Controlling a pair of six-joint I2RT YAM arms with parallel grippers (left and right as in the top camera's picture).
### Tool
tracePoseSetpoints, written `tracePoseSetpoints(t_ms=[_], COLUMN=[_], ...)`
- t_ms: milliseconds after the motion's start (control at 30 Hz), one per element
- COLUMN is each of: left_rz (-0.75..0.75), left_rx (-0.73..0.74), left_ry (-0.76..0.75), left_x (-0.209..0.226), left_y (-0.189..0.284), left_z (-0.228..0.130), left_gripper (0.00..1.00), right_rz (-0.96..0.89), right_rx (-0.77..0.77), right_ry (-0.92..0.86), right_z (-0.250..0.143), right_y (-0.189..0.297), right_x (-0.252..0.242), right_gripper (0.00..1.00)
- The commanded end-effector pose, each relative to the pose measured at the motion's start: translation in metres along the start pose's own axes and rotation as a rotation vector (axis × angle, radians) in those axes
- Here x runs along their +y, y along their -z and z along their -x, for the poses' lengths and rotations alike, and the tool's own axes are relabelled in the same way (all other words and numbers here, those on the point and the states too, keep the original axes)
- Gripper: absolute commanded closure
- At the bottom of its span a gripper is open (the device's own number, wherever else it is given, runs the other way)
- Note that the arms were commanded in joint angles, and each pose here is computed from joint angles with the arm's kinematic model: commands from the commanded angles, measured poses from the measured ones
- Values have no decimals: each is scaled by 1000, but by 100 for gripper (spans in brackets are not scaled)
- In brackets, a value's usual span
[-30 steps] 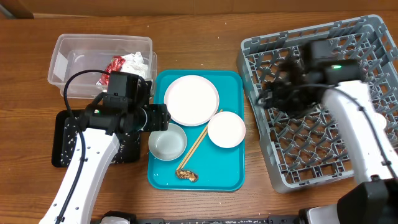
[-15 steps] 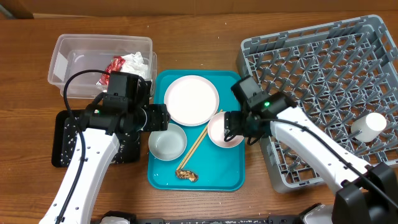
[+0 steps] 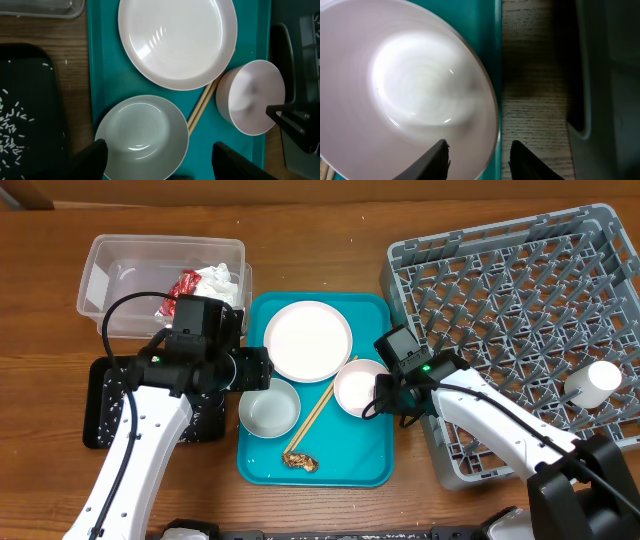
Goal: Sort waste into correct bins and load items into the dishwasher
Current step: 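Reach the right gripper to the pink bowl and grasp its rim, then lift the pink bowl and place it in the rack's back right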
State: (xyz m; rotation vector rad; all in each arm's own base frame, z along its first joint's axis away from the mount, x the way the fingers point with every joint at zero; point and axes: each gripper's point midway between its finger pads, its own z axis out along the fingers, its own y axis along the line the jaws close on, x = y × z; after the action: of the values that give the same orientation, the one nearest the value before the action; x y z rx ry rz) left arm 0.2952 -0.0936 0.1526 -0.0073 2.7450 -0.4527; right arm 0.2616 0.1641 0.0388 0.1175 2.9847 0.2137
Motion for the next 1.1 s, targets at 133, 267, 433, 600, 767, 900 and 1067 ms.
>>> tracePoseSetpoints(t_ms=[133, 267, 433, 600, 767, 900, 1067], left_rz=[2, 2, 3, 3, 3, 3, 3], left_rx=[-24, -23, -17, -17, -17, -17, -17], left_ry=[-23, -22, -21, -21, -21, -21, -21], left_x=[-1, -1, -1, -1, -1, 0, -1], left_y=[7, 7, 7, 7, 7, 7, 7], left_z=[5, 4, 3, 3, 3, 3, 3], left_gripper=[31, 31, 31, 31, 31, 32, 31], right_rz=[21, 20, 7, -22, -19, -30, -60], right_rx=[-19, -18, -18, 19, 15, 14, -91], right_ry=[-1, -1, -36, -48, -47, -51, -51], right_z=[-1, -1, -1, -6, -4, -1, 27], right_y=[2, 2, 1, -12, -11, -5, 44], right_x=[9, 9, 7, 3, 4, 3, 7], right_gripper=[63, 63, 66, 70, 85, 96, 96])
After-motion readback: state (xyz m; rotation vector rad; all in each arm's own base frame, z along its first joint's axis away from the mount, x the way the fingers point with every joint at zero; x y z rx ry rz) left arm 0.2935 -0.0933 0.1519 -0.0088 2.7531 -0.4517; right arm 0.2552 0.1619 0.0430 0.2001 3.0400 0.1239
